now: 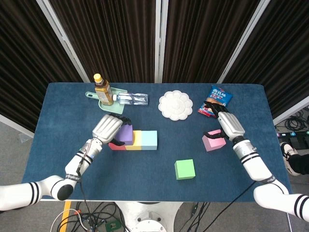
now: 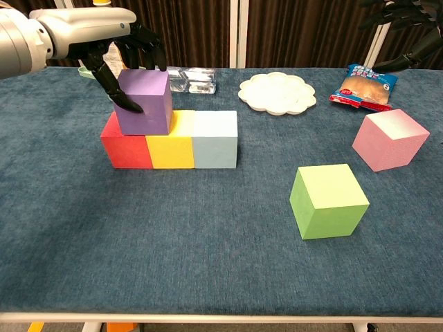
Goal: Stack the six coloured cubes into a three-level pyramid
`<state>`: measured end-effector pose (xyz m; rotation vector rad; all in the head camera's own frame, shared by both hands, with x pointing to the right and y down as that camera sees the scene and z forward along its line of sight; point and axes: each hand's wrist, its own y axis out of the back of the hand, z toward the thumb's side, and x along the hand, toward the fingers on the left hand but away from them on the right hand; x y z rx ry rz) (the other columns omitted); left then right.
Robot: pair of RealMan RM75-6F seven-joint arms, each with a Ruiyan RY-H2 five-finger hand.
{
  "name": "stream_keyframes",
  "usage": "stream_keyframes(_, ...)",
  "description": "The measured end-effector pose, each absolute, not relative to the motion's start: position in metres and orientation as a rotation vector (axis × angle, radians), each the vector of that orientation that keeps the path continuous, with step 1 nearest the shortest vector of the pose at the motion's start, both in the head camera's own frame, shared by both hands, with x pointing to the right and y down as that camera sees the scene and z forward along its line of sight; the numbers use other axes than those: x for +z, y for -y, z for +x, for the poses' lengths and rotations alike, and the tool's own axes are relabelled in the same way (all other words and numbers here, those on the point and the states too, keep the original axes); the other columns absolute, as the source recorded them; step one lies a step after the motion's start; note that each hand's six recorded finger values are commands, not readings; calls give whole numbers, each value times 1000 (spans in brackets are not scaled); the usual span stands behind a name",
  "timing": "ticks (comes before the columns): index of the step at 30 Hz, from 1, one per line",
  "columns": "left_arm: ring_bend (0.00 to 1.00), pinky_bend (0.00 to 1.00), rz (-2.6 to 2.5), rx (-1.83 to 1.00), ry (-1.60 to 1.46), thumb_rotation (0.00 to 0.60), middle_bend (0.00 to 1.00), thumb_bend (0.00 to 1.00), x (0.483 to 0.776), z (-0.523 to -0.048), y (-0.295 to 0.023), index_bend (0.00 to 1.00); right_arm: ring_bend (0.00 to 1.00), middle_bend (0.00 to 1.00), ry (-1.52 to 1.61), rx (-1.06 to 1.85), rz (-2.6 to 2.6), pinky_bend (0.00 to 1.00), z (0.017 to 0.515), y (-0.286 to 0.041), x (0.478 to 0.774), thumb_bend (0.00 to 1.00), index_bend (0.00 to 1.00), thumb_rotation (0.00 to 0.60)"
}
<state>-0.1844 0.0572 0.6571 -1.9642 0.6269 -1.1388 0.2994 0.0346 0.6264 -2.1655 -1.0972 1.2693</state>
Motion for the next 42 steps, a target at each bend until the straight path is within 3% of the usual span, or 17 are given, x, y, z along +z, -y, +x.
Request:
stream_keyframes(15,426,324,-1961,-1147,-624,600,456,84,660,-186,-59,350,0,139,1095,1272,-2167,0,298,-34,628,165,0,600)
stream_keyframes(38,365,289,-1948,-1150,-590,600,320,84,662,-186,-64,178,0,139,1112,1274,-2168,0,301,-32,630,167,0,600)
stream_keyframes(42,317,280,-1949,-1152,-581,600,248,83,662,-186,-66,101,0,139,1117,1272,-2166,0,302,-32,629,167,0,600)
